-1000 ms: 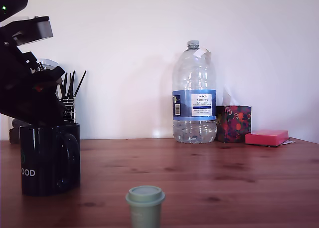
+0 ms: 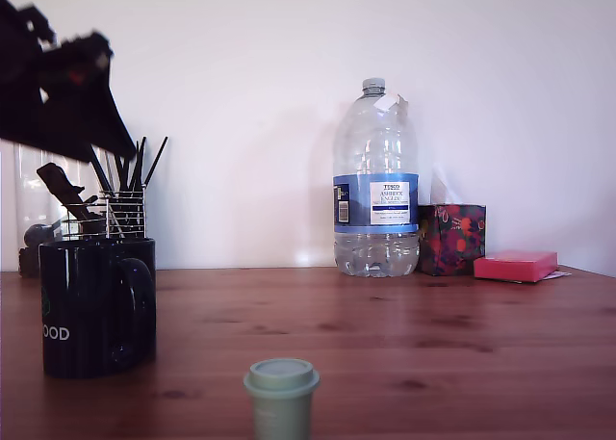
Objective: Pick up the coffee capsules from the table one by one and drop them inside the nearest coffee cup
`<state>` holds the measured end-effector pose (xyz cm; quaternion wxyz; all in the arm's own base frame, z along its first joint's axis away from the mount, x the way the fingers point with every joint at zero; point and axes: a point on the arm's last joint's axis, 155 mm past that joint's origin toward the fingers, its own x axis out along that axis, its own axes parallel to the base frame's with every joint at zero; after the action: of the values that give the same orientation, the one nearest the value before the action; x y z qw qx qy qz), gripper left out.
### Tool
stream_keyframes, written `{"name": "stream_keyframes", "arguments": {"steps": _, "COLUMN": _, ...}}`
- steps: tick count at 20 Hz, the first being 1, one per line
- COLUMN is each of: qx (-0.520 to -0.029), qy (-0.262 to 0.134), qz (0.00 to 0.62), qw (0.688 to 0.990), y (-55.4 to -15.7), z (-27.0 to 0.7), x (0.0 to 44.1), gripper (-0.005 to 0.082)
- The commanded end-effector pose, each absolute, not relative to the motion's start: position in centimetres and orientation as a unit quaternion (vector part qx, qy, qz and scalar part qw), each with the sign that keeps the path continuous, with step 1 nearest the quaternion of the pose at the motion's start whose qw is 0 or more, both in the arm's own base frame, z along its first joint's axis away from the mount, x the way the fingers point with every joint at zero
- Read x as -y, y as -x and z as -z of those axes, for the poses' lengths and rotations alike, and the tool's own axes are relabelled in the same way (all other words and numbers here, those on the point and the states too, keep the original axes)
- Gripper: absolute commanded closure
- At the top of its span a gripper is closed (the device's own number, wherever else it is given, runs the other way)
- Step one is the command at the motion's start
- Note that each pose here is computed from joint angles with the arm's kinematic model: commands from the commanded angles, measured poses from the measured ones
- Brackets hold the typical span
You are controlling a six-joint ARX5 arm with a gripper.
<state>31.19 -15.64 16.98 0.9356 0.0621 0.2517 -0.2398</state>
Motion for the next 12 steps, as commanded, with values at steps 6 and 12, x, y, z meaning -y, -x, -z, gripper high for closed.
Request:
{"name": "stream_keyframes", "arguments": {"steps": 6, "qx": -0.23, "qy": -0.062, "qz": 0.31, "qw": 0.92, "y": -27.3, "z": -19.2, "x": 18.0, "gripper": 0.079}}
{"name": "stream_keyframes", "arguments": {"steps": 12, "qx": -0.192, "qy": -0.065, "qz": 0.374, "qw": 0.905, "y": -23.7, "z": -17.8, "x": 19.8, "gripper": 0.079}}
